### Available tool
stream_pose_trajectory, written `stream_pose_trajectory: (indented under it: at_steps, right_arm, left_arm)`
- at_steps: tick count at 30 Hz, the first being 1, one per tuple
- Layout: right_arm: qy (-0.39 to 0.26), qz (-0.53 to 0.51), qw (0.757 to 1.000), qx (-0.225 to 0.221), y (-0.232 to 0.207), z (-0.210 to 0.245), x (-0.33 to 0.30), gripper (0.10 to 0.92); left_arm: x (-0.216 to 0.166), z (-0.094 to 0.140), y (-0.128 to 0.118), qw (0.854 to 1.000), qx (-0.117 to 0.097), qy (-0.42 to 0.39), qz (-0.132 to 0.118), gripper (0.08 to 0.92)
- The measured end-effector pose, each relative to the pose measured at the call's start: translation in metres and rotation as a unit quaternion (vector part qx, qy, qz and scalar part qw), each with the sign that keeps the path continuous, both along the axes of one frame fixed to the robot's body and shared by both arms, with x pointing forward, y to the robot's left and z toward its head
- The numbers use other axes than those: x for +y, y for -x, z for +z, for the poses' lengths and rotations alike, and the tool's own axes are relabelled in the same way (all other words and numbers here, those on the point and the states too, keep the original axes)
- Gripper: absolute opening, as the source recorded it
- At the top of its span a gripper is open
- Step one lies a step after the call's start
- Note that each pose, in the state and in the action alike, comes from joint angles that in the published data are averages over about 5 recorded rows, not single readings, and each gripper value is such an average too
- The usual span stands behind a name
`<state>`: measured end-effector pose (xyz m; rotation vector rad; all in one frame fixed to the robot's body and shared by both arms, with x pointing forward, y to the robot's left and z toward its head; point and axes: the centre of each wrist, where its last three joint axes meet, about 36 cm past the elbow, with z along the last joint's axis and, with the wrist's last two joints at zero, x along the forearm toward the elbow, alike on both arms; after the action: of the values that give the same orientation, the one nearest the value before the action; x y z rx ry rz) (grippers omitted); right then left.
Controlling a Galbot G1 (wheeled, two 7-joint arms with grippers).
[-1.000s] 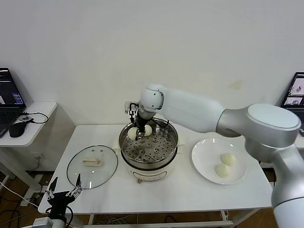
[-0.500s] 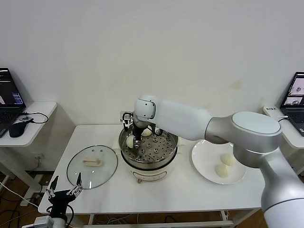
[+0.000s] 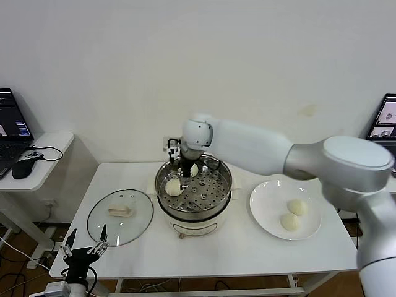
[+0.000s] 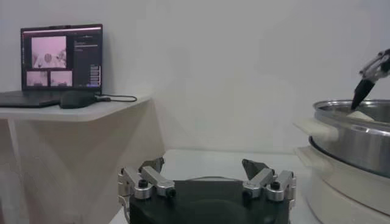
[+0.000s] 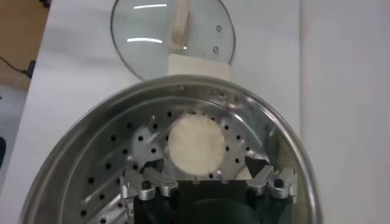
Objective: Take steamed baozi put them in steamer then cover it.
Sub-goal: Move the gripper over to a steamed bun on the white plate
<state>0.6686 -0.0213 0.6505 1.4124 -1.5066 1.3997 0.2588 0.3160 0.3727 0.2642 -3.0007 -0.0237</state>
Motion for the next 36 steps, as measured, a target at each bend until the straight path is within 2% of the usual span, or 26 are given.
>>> stream_pose_trajectory:
  at_steps: [7, 15, 25, 36]
  right_arm:
    - [0.003, 0.001, 1.0, -0.008, 0.008, 0.042, -0.061, 0.823]
    - [0.006, -0.021, 1.0, -0.003, 0.026, 0.049, -0.159, 0.823]
    - [0.021, -0.061, 0.998, 0.005, 0.058, 0.01, -0.287, 0.823]
    - [0.058, -0.067, 0.996, 0.013, 0.079, -0.063, -0.357, 0.823]
  left_arm:
    - [-0.005, 0.002, 0.001, 1.0, 0.0, -0.001, -0.006, 0.823]
    - [-0.009, 0.002, 0.005, 1.0, 0.003, -0.005, -0.012, 0.823]
    - [-0.008, -0.002, 0.006, 1.0, 0.009, -0.01, -0.013, 0.823]
    - [-0.013, -0.005, 0.01, 1.0, 0.013, -0.011, -0.009, 0.823]
